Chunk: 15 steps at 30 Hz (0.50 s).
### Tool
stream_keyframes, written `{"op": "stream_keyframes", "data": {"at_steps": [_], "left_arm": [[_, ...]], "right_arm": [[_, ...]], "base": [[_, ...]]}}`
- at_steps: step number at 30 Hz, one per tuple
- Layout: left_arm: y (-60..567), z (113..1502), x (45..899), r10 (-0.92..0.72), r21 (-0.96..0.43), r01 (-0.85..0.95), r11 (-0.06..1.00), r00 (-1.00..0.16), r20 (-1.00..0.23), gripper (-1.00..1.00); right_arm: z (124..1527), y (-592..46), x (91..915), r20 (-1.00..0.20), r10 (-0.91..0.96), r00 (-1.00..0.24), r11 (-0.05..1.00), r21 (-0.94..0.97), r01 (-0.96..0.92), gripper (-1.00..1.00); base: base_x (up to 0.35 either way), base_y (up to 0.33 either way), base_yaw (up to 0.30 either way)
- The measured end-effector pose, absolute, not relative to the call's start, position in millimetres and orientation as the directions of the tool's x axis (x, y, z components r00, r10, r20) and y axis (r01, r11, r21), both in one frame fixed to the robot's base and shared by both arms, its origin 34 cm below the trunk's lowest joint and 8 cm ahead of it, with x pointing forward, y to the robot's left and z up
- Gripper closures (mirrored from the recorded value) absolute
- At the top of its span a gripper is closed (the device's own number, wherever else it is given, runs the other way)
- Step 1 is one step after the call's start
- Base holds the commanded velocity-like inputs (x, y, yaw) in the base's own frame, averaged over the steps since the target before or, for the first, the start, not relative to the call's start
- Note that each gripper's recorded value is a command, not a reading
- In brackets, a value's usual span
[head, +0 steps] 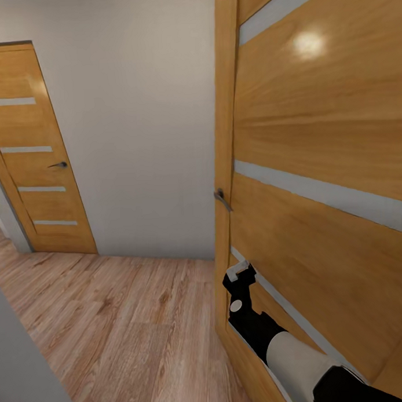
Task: Move the two storage containers from the living room to the garage. In the garage, place one container on the floor and stack the other container on top of it (either order is fine).
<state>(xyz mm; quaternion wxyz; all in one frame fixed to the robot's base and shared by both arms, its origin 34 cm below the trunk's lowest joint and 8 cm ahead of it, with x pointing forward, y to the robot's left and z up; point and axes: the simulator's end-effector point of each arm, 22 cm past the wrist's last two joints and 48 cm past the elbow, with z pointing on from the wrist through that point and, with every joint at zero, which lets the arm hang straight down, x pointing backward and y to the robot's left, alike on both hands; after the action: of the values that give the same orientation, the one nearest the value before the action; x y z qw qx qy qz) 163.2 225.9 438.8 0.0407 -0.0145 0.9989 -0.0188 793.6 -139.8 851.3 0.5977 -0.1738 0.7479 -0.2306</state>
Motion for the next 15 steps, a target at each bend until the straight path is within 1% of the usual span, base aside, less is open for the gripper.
{"op": "stream_keyframes", "data": {"at_steps": [8,15], "left_arm": [[225.9,438.8,163.3,-0.031,-0.039,-0.027,0.999,-0.996,-0.081,-1.00],[225.9,438.7,163.4,-0.031,-0.039,-0.027,0.999,-0.996,-0.081,-1.00]], "right_arm": [[851.1,-139.5,793.6,-0.813,-0.539,-0.220,0.832,-0.555,0.014,-1.00],[851.6,-139.4,794.0,-0.813,-0.540,-0.218,0.831,-0.556,0.014,-1.00]], "base": [[0.107,0.000,0.000],[0.020,0.000,0.000]]}}
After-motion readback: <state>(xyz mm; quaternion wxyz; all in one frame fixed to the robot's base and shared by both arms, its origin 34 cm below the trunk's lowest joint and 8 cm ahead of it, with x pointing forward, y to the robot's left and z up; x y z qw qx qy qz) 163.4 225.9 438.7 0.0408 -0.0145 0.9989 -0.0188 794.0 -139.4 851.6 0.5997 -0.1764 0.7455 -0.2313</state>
